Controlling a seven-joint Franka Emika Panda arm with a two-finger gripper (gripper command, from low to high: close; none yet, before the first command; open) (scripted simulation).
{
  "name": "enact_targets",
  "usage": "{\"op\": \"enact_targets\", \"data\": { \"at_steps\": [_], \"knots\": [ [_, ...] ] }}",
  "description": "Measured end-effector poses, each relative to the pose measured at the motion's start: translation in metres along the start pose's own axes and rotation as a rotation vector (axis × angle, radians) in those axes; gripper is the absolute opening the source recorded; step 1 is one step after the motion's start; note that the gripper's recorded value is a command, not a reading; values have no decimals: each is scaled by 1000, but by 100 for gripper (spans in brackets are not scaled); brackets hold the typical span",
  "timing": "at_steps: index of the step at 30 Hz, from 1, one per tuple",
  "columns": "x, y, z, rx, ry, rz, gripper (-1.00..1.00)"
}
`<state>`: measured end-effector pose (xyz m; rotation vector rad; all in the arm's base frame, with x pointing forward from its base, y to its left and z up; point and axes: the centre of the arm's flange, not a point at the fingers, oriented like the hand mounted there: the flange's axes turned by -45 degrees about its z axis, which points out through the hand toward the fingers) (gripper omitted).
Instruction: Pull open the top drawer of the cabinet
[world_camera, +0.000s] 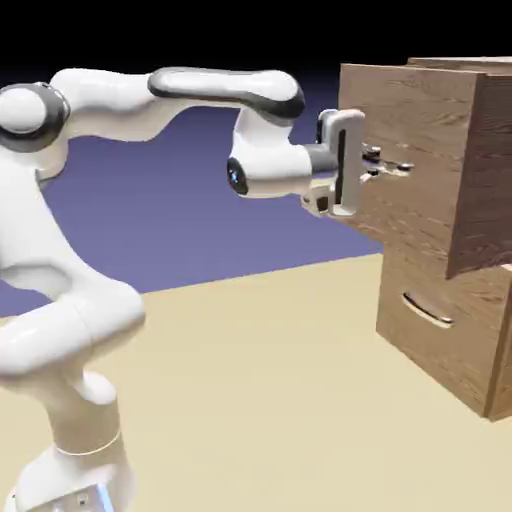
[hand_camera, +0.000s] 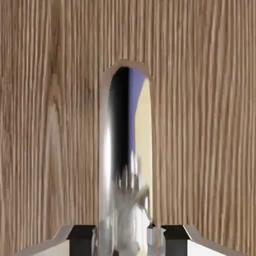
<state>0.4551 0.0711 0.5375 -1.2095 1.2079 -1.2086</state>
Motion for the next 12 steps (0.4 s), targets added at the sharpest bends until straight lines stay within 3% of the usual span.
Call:
{"op": "enact_targets", "data": {
  "at_steps": [9,10,12],
  "knots": [
    [0,0,-95,0,0,0,-100],
    [0,0,-98,0,0,0,100],
    [0,0,-98,0,0,0,100]
  ]
}}
